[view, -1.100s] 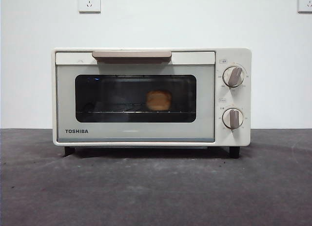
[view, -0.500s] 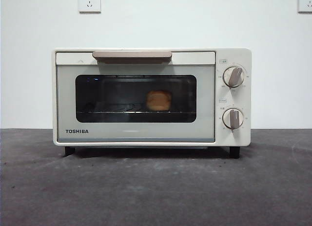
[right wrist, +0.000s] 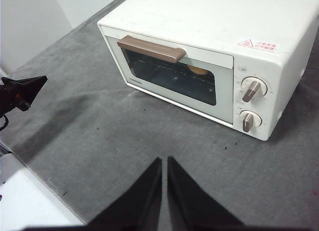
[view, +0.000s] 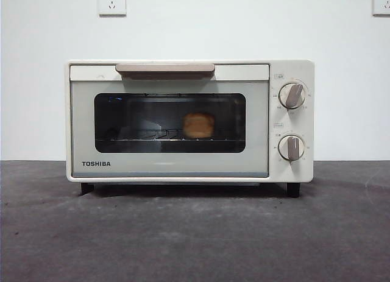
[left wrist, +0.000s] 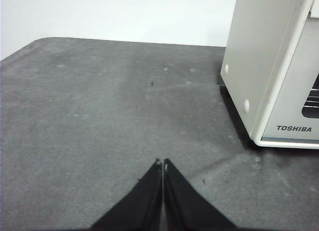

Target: The left arm flap open the oven, the right arm pick bread and place it into oven, the left arm flap close the oven

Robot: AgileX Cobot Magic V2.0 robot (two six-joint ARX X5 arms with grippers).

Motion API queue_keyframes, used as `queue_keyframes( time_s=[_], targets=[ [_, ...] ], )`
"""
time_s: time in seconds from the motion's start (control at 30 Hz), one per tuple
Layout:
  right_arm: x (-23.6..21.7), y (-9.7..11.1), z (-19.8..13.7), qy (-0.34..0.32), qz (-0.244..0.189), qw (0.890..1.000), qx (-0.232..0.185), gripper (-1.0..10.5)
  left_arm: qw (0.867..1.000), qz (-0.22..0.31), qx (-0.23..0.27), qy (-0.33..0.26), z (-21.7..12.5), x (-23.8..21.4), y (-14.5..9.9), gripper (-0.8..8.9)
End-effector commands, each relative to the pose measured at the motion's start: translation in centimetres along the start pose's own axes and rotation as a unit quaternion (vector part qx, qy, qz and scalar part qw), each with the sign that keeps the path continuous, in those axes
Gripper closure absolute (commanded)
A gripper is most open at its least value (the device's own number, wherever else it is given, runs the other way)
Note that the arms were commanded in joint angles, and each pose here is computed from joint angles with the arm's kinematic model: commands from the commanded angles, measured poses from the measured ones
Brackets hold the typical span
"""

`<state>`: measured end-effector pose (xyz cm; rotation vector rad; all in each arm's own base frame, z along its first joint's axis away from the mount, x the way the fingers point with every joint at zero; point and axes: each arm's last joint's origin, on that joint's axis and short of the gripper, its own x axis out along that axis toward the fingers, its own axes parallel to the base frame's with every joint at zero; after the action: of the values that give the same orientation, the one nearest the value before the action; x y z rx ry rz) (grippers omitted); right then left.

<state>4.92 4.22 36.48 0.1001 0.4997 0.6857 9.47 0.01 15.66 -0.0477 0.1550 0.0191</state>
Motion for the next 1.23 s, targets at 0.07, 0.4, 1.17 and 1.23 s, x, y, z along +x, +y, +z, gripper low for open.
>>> queue_keyframes(
  time_s=[0.07, 0.4, 1.17, 1.23],
  targets=[
    [-0.3, 0.2, 0.4, -0.011, 0.006, 1.000, -0.006, 9.3, 1.000, -0.001, 0.006, 0.013, -0.7, 0.2, 0.0, 8.04],
    [-0.3, 0.2, 0.4, -0.012, 0.007, 1.000, -0.007, 9.3, 1.000, -0.001, 0.006, 0.013, -0.7, 0.2, 0.0, 8.04],
    [7.6, -9.7, -13.6, -0.229, -0.260, 0.935, -0.074, 9.3, 1.000, -0.001, 0.006, 0.013, -0.7, 0.2, 0.0, 8.04],
    [8.2, -10.3, -14.7, -0.218, -0.269, 0.936, -0.067, 9.3, 1.000, -0.001, 0.006, 0.013, -0.7, 0.2, 0.0, 8.04]
  ],
)
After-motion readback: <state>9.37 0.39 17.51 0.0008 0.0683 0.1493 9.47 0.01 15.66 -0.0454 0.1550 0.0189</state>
